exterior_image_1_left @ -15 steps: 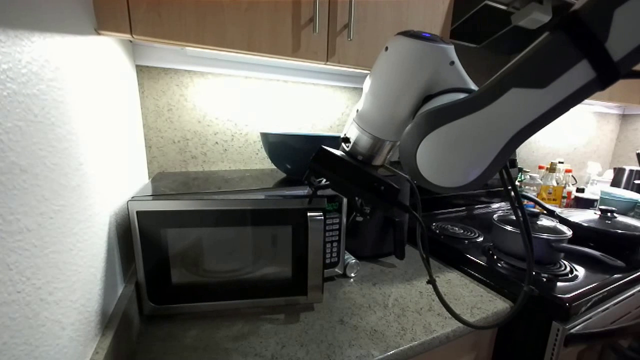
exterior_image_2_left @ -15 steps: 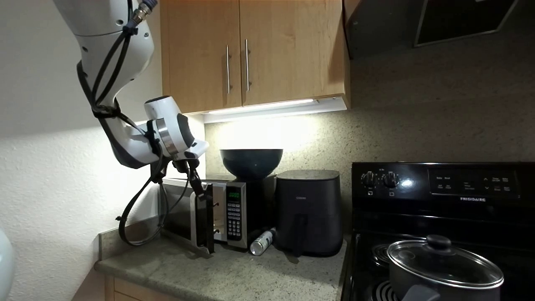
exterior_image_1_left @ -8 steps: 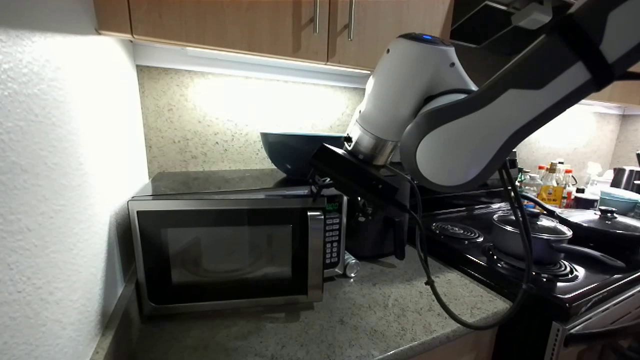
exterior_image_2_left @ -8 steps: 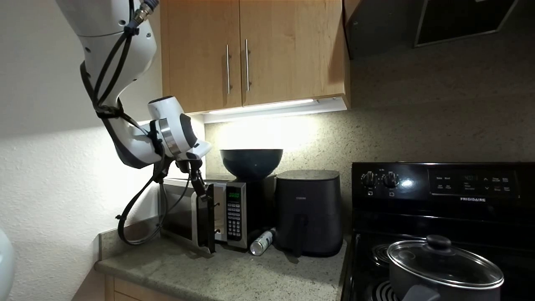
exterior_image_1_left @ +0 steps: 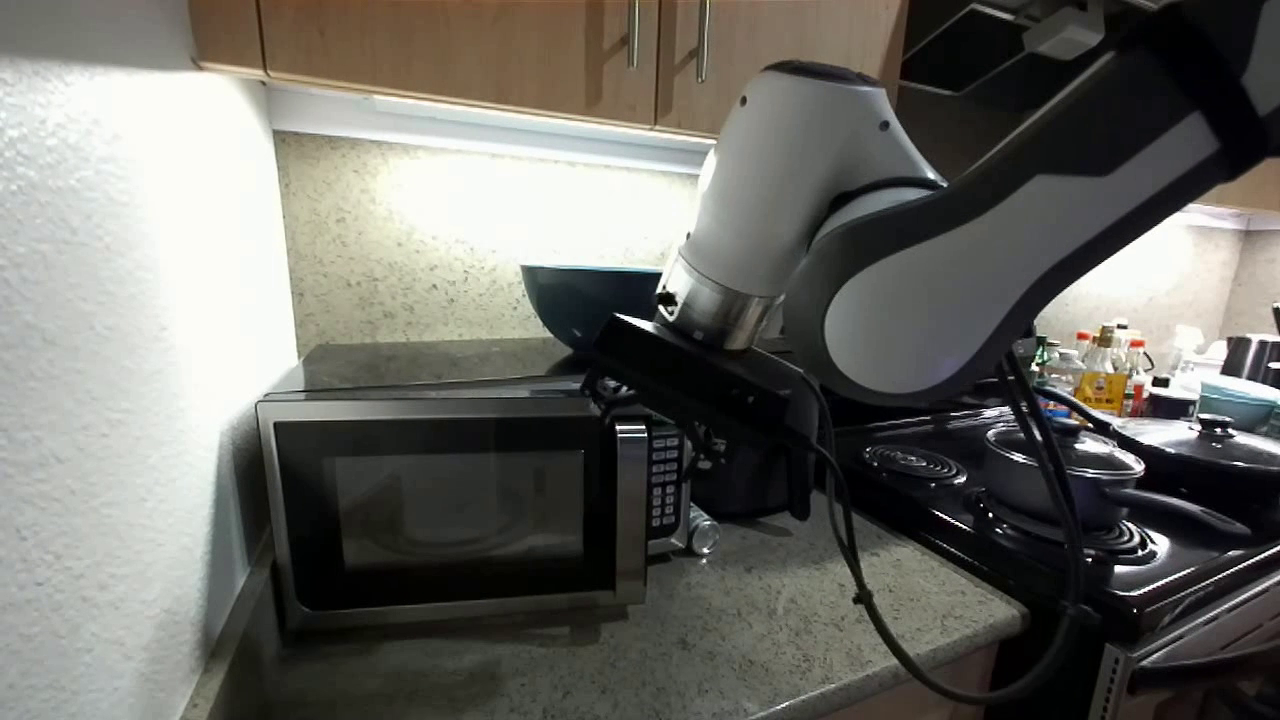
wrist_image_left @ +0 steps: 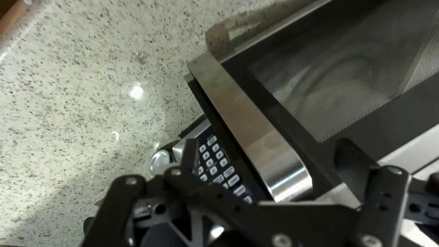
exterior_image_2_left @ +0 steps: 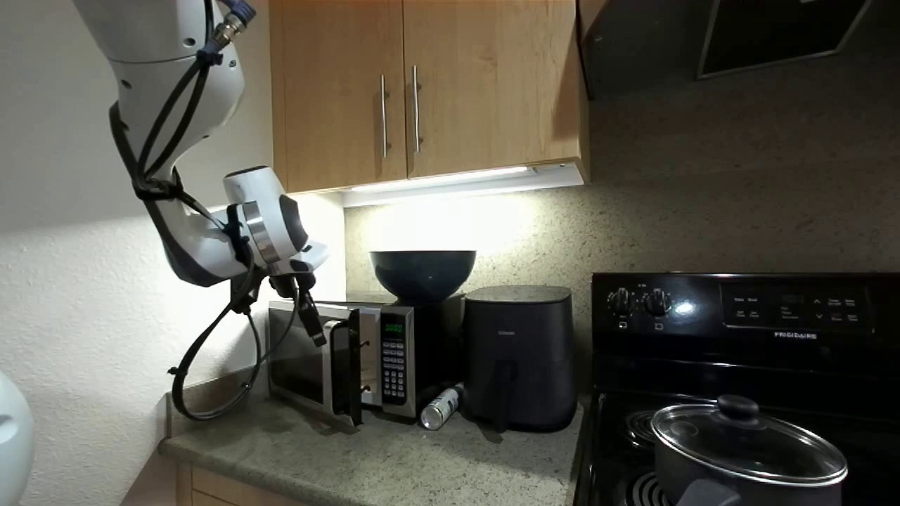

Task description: Remove the bowl from the microwave and put it on top of the microwave

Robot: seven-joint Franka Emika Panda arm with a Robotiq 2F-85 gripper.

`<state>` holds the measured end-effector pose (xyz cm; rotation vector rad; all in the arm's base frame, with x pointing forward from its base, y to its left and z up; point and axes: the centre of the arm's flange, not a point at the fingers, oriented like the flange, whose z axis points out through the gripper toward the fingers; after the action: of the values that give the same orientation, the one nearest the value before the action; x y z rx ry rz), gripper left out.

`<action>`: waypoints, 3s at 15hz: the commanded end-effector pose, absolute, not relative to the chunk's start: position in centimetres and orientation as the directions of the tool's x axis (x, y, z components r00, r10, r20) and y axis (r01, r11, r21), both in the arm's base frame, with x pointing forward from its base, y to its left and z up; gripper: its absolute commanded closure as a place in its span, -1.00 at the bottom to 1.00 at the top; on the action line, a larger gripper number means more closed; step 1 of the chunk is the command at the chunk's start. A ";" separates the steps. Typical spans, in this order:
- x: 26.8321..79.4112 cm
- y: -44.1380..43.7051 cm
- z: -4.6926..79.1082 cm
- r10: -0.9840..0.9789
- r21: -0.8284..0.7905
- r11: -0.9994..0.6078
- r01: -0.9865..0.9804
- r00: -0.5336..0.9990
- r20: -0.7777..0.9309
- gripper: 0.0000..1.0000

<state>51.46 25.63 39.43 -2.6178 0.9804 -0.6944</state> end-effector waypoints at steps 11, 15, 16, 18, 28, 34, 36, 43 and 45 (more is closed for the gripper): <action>55.8 25.0 34.2 -0.692 -0.308 -0.721 -0.620 0.630 0.352 -1.00; 58.9 23.1 34.5 -0.769 -0.408 -0.639 -0.652 0.520 0.372 -1.00; 59.5 22.6 34.6 -0.789 -0.432 -0.614 -0.661 0.491 0.370 -1.00; 60.3 22.3 34.5 -0.819 -0.463 -0.574 -0.676 0.450 0.357 -1.00; 58.7 23.7 34.1 -0.822 -0.439 -0.570 -0.695 0.466 0.328 -1.00; 58.7 23.7 34.1 -0.822 -0.439 -0.569 -0.695 0.466 0.328 -1.00; 58.7 23.7 34.1 -0.822 -0.439 -0.569 -0.695 0.466 0.328 -1.00; 54.0 21.8 35.7 -0.725 -0.251 -0.688 -0.681 0.631 0.276 -1.00; 52.5 21.5 36.2 -0.696 -0.211 -0.718 -0.664 0.688 0.205 -1.00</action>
<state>55.31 23.29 33.59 -2.6956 1.1985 -0.5613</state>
